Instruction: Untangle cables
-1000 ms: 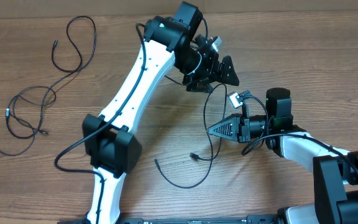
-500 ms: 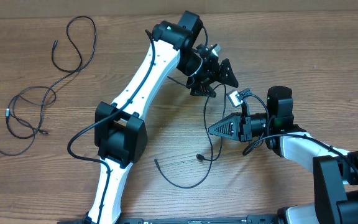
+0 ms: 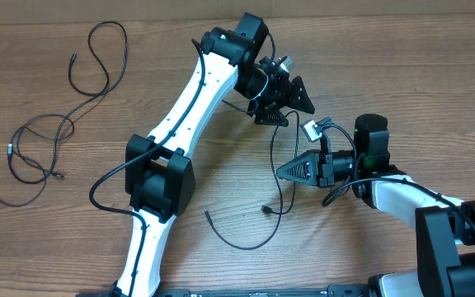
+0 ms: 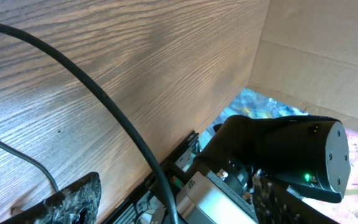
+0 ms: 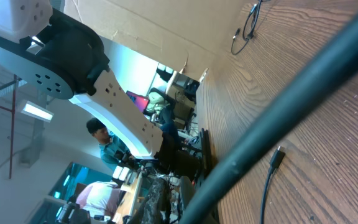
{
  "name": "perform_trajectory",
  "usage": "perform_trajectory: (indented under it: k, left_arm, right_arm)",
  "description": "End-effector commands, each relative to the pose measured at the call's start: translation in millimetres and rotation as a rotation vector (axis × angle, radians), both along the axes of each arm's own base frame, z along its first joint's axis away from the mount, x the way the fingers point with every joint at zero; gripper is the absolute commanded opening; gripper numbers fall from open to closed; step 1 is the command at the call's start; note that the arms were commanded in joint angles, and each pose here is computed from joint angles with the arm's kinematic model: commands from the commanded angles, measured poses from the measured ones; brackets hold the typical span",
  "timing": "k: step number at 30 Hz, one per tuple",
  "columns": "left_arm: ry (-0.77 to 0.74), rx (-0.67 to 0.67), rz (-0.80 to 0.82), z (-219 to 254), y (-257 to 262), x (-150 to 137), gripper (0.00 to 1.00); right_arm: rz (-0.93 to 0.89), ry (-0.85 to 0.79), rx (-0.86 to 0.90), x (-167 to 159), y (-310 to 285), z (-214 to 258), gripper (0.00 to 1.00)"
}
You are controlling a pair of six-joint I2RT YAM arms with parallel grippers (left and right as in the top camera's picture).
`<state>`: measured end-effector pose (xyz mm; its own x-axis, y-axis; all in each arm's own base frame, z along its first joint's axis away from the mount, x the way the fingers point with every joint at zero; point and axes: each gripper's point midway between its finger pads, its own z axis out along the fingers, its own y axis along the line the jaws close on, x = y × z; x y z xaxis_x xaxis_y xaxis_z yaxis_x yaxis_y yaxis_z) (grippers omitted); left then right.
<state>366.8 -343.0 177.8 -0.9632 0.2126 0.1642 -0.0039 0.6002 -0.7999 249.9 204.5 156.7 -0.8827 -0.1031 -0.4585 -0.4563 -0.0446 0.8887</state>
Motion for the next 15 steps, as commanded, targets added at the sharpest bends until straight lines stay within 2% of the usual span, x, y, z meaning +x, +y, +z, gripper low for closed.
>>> perform_trajectory:
  k: [1, 10, 15]
  left_arm:
    - [0.053, 0.003, 0.007, -10, -5, -2, 0.79]
    - [0.076, 0.016, 0.039, -10, -11, -1, 0.76]
    - [0.069, 0.089, 0.064, -20, -10, 0, 0.75]
  right_arm:
    - [0.028, 0.009, 0.016, -4, 0, 2, 0.04]
    - [0.029, 0.009, 0.016, -4, 0, 2, 0.04]
    - [0.029, 0.009, 0.016, -4, 0, 2, 0.04]
